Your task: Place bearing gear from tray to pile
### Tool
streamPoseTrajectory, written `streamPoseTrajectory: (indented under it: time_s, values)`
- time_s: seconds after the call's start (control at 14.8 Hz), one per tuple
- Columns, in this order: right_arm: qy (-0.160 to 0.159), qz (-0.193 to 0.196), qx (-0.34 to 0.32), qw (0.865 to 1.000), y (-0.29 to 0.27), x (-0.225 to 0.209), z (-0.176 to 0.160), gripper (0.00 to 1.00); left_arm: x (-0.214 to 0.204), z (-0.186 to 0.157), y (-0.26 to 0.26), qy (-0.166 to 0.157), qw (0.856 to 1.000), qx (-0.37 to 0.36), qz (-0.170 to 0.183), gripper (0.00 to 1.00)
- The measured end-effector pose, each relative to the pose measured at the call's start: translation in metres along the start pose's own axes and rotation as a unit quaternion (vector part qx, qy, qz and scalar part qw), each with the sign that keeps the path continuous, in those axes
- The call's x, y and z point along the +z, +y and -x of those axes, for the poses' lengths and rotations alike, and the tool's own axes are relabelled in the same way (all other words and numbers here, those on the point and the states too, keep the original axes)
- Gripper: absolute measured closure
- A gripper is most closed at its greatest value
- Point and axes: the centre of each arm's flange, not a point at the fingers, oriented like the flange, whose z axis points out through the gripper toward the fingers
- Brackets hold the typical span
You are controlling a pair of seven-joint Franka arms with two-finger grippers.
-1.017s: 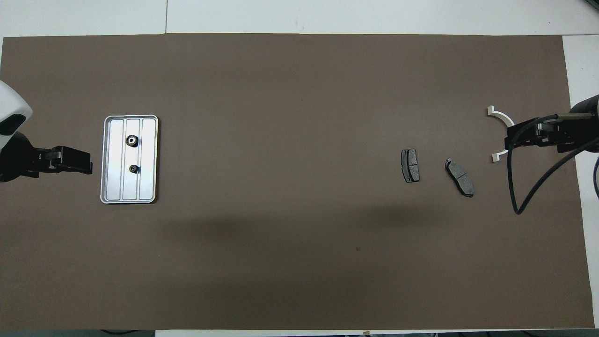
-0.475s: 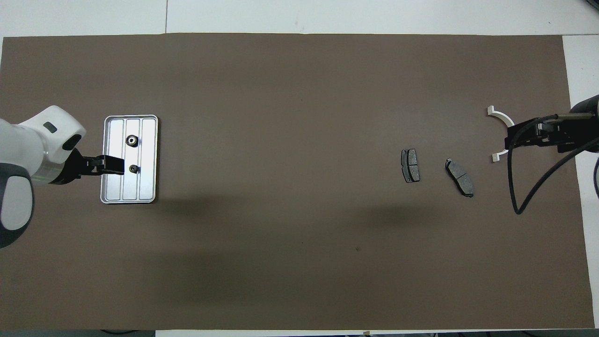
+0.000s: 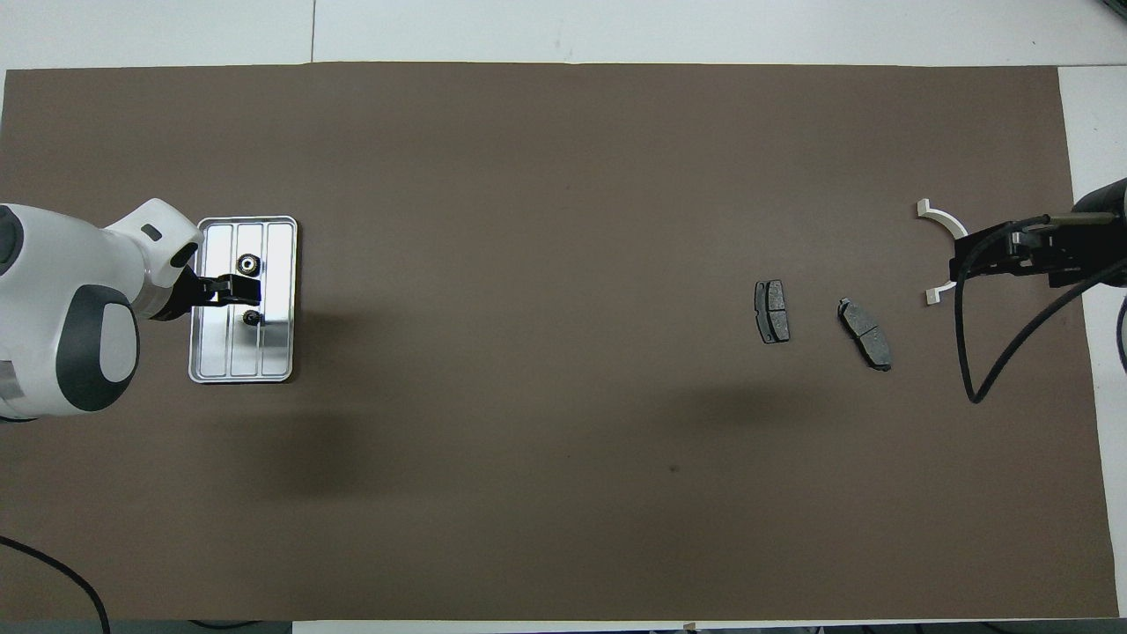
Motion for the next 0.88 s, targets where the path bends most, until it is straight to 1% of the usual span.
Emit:
streamPoseTrajectory:
  time_s: [0.14,0.2,0.34,0.47,0.54,0.88]
  values:
    - [0.000,0.000,-0.001,1.000,0.000,0.000,0.000,0.00,0.013,-0.001,0.002,-0.004,1.000,0.001,0.001,0.00]
    - [0.000,0.000,-0.001,1.000,-0.001,0.000,0.000,0.00,0.014,-0.001,0.002,-0.006,1.000,0.002,0.001,0.02]
    - [0.000,0.000,-0.001,1.000,-0.001,0.000,0.000,0.00,0.016,0.000,0.003,-0.007,1.000,0.002,0.002,0.00]
    - [0.000,0.000,-0.001,1.000,-0.001,0.000,0.000,0.00,0.019,0.003,0.003,-0.011,1.000,0.003,0.002,0.00]
    - [0.000,0.000,-0.001,1.000,-0.001,0.000,0.000,0.00,0.021,0.004,0.003,-0.014,1.000,0.003,0.002,0.09]
    - [0.000,0.000,-0.001,1.000,-0.001,0.000,0.000,0.00,0.029,0.011,0.003,-0.023,1.000,0.003,0.001,0.10]
